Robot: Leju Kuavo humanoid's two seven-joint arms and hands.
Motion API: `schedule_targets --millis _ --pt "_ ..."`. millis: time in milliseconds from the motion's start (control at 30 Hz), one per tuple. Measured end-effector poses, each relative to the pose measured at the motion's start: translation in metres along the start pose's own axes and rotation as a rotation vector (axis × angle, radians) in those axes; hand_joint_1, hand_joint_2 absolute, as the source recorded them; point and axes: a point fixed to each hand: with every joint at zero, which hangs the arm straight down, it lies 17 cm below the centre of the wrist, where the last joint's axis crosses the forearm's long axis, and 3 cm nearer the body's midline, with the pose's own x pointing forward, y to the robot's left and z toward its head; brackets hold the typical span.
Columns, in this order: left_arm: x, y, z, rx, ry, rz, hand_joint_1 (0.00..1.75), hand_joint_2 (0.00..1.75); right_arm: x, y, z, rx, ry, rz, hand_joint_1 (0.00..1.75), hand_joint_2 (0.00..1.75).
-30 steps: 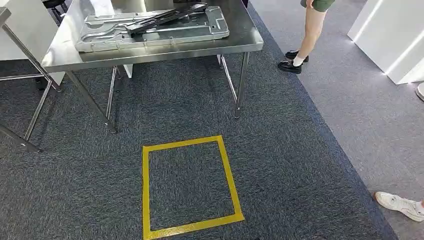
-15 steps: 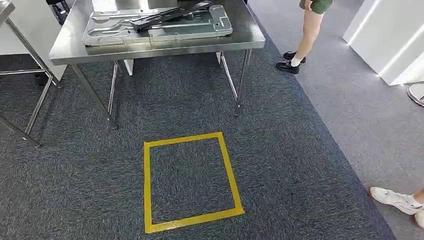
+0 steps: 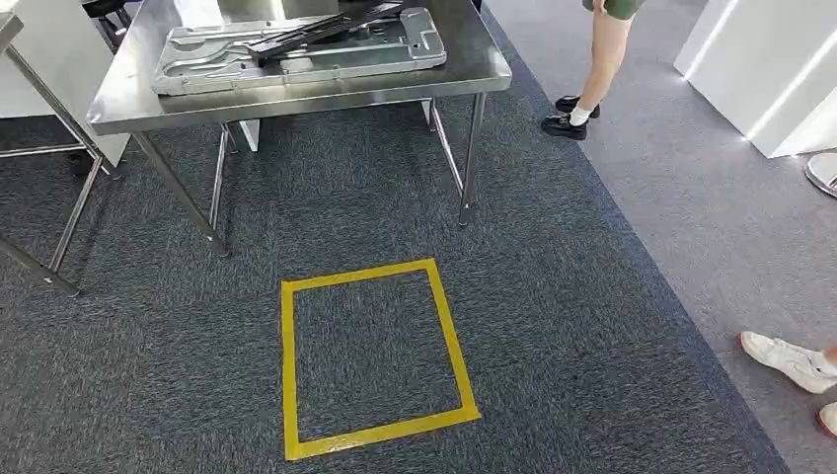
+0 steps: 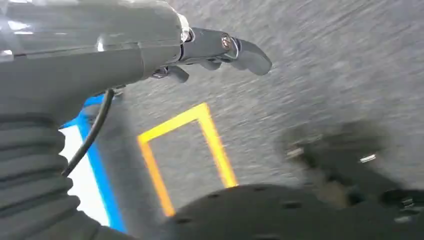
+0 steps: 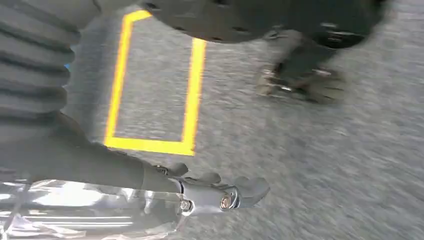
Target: Take the parts from the cabinet and place them on the table.
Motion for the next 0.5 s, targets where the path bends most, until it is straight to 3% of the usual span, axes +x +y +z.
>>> schedule_targets --millis 133,233,500 --pt "-0.027 -0.009 0.004 -0.029 0.038 0.026 0.00 0.00 0.013 -0.009 -0.002 -0.006 -0.026 -0.033 0.00 0.00" --pt "-0.029 -0.009 0.005 -0.038 0.037 0.042 0.00 0.00 0.000 -0.010 0.001 -0.002 -0.009 -0.051 0.00 0.00" --pt "0.072 0.013 0.001 -0.027 -0.158 0.123 0.00 0.00 -0.115 0.019 0.032 0.062 0.204 -0.113 0.00 0.00"
